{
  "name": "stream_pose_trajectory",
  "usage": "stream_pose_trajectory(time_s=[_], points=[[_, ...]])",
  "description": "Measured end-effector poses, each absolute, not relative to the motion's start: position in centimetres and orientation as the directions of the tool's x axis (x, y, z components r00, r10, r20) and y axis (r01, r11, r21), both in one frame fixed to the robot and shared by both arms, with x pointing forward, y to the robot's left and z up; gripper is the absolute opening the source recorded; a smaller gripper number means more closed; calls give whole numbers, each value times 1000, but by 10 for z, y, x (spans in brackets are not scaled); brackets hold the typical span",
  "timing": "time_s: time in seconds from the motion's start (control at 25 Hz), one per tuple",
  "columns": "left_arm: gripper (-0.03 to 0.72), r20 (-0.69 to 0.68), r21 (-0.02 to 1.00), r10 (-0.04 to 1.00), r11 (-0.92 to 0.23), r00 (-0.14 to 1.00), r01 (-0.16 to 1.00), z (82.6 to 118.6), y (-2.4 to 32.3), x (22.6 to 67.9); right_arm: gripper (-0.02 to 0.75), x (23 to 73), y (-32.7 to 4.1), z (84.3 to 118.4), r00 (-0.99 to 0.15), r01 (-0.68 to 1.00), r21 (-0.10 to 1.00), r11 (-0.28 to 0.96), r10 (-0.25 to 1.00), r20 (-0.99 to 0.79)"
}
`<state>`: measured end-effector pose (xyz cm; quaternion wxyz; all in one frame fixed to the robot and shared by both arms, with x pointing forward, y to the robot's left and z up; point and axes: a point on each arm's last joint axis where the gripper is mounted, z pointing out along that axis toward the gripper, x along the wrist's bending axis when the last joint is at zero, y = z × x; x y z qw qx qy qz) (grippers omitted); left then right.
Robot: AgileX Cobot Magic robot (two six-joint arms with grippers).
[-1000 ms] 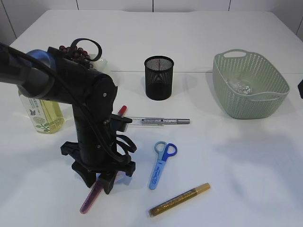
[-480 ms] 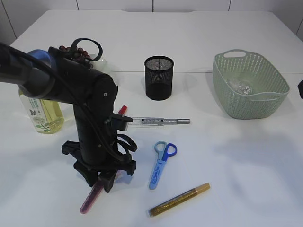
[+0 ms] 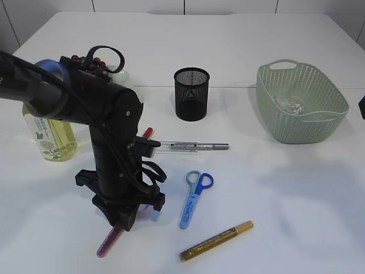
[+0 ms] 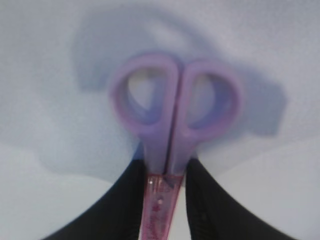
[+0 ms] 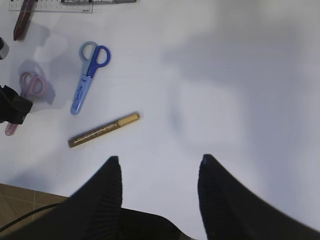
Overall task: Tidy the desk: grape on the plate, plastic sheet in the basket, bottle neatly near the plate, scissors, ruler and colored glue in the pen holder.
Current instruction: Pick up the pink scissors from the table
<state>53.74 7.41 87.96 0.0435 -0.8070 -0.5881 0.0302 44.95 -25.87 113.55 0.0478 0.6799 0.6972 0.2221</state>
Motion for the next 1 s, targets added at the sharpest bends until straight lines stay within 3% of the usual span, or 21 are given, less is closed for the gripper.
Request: stream_pose_trajectory(time_s=[0.44,1.0], points=[[152,-1,-101,952,-304,305,947,880,74,538,399,450,-259,1135,-72,927,375,-22,969,235],[150,8,-94,949,-312,314,946,880,74,539,399,450,-259,1135,-74,927,376,-20,969,234]])
